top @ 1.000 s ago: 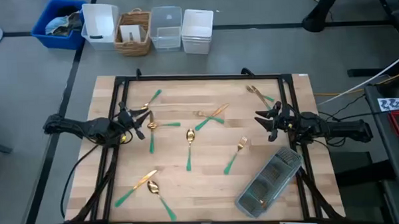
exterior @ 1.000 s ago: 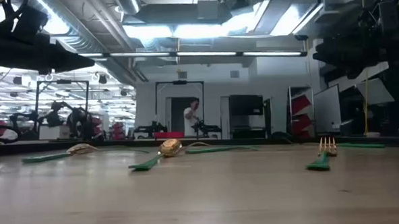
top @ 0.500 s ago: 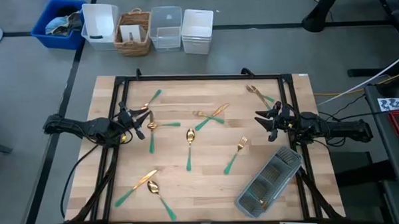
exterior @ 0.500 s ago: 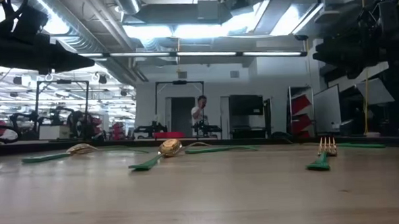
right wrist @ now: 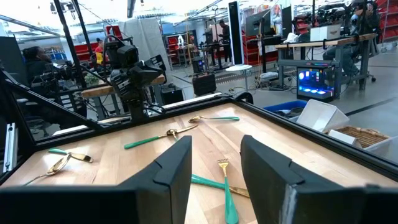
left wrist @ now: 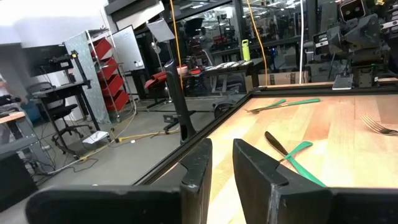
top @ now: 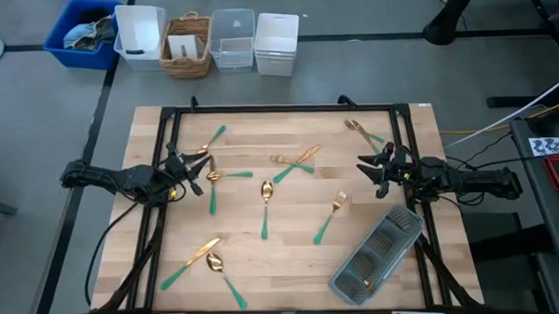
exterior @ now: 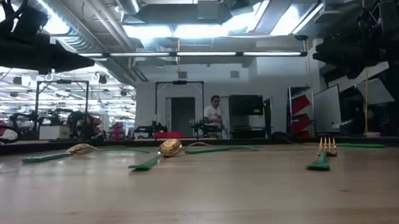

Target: Sort silverware

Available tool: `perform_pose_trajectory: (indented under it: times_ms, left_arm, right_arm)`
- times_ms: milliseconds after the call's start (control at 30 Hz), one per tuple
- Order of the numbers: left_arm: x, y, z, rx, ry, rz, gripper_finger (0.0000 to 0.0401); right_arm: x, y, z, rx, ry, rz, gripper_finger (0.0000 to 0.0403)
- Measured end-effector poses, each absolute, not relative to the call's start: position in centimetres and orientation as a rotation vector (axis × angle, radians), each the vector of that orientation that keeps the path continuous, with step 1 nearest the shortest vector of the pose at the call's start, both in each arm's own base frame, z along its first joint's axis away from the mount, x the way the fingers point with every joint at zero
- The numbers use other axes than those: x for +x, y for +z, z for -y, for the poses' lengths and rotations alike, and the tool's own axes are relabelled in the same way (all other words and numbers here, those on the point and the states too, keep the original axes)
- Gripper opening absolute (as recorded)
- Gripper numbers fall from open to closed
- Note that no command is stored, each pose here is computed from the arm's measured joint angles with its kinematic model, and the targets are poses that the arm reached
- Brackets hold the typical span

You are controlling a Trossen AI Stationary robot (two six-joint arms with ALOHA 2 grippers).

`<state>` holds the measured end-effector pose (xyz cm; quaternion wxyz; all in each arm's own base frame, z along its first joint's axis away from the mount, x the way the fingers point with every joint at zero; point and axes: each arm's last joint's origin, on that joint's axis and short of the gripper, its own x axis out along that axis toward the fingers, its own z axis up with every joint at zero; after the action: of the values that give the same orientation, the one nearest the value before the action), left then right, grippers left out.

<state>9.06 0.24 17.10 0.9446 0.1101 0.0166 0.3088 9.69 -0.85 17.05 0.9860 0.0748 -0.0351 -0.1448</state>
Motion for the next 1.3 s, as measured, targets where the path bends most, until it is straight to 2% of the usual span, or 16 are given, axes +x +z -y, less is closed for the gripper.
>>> perform_pose_trajectory:
  times_ms: [367, 733, 1033, 1300]
  left_arm:
    - [9.1, 17.1, -0.2, 0.214, 0.630, -0.028, 0.0059]
    - [9.1, 17.2, -0.2, 0.039, 0.627, 0.031, 0.0059]
    - [9.3, 18.0, 0.2, -0.001, 0.467, 0.059, 0.0059]
    - [10.2, 18.7, 0.5, 0.051, 0.415, -0.105, 0.0059]
  right_arm:
    - [9.6, 17.8, 0.9, 0.160, -0.321, 0.132, 0.0138]
    - [9.5, 17.9, 1.0, 0.177, -0.338, 0.147, 0.0138]
    - [9.5, 18.0, 1.0, 0.178, -0.338, 0.150, 0.0138]
    - [9.4, 18.5, 1.0, 0.186, -0.334, 0.199, 0.0138]
